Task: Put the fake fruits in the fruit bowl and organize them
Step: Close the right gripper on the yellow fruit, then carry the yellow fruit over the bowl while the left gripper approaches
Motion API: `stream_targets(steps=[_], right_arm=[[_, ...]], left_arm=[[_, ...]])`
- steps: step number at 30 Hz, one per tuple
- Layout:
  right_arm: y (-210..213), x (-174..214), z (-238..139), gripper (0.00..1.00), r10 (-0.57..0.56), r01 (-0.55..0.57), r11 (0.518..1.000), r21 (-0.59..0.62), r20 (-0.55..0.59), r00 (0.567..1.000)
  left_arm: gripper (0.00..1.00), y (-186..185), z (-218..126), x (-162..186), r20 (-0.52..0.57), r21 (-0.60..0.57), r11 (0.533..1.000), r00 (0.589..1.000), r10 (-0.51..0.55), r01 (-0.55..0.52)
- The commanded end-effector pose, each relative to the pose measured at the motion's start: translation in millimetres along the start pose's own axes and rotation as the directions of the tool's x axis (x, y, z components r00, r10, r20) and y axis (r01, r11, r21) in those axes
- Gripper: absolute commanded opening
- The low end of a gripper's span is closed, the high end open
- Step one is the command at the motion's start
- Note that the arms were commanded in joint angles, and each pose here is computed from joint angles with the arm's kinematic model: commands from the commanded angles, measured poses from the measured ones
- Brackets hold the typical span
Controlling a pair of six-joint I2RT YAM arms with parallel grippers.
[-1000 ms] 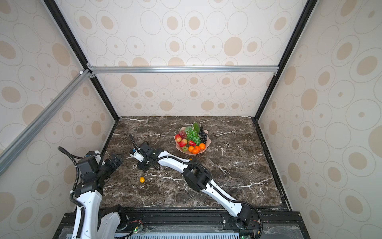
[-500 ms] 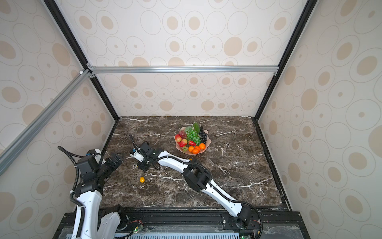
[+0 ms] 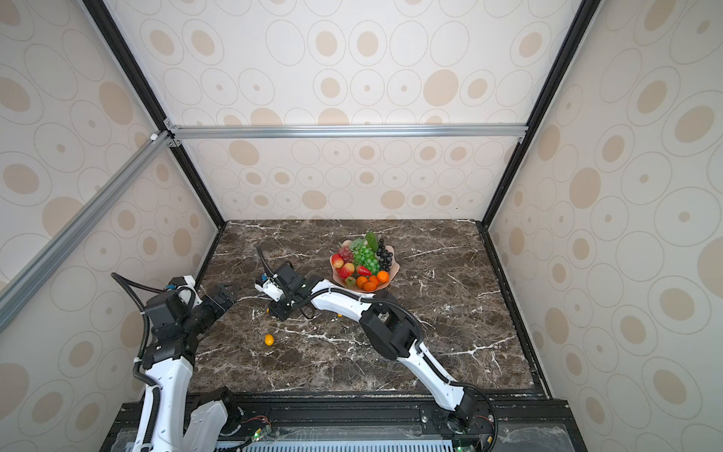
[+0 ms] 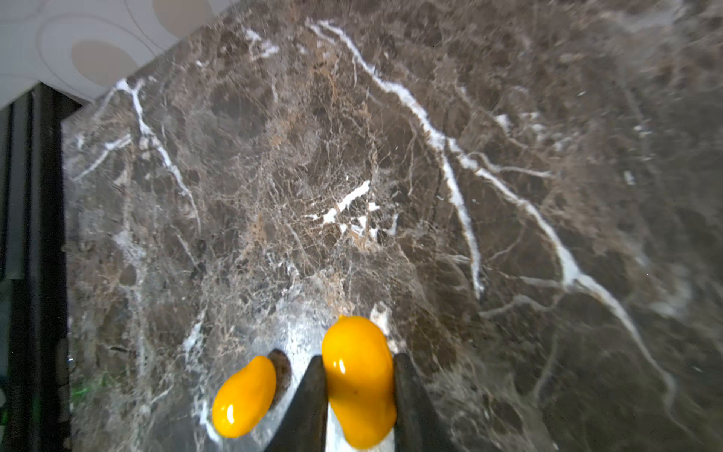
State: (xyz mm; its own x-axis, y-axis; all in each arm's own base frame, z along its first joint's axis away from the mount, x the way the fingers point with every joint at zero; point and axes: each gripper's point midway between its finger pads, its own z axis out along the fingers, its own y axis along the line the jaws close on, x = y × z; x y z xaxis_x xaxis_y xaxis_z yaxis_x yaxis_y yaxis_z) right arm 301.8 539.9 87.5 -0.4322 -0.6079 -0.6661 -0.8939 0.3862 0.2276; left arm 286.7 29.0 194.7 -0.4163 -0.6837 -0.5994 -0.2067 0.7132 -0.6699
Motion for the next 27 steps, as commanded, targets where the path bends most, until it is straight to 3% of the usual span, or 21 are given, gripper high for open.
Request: stream_targets(steps=[1,16,27], right_arm=[[-7.6,-22.9,-37.3,0.24,0.009,-0.012,0.999,0.03,0.1,0.995],[-89.0,44.1,-149.4,0.24,0.146,-0.179,0.95,0.257,0.142,0.979],[-171.5,104.2,-229.7,0.23,0.323,-0.393,0.821,0.415,0.23,0.918]], left_arm=[[0.98,-15.0,4.6,-1.6,0.001,0.057,0.998,1.0,0.021,-0.021],[0.98,-103.9,68.0,67.9,-0.121,0.242,0.967,0.986,0.117,-0.084],[0.98,-160.4,106.5,124.4,-0.206,0.306,0.937,0.949,0.239,-0.169]])
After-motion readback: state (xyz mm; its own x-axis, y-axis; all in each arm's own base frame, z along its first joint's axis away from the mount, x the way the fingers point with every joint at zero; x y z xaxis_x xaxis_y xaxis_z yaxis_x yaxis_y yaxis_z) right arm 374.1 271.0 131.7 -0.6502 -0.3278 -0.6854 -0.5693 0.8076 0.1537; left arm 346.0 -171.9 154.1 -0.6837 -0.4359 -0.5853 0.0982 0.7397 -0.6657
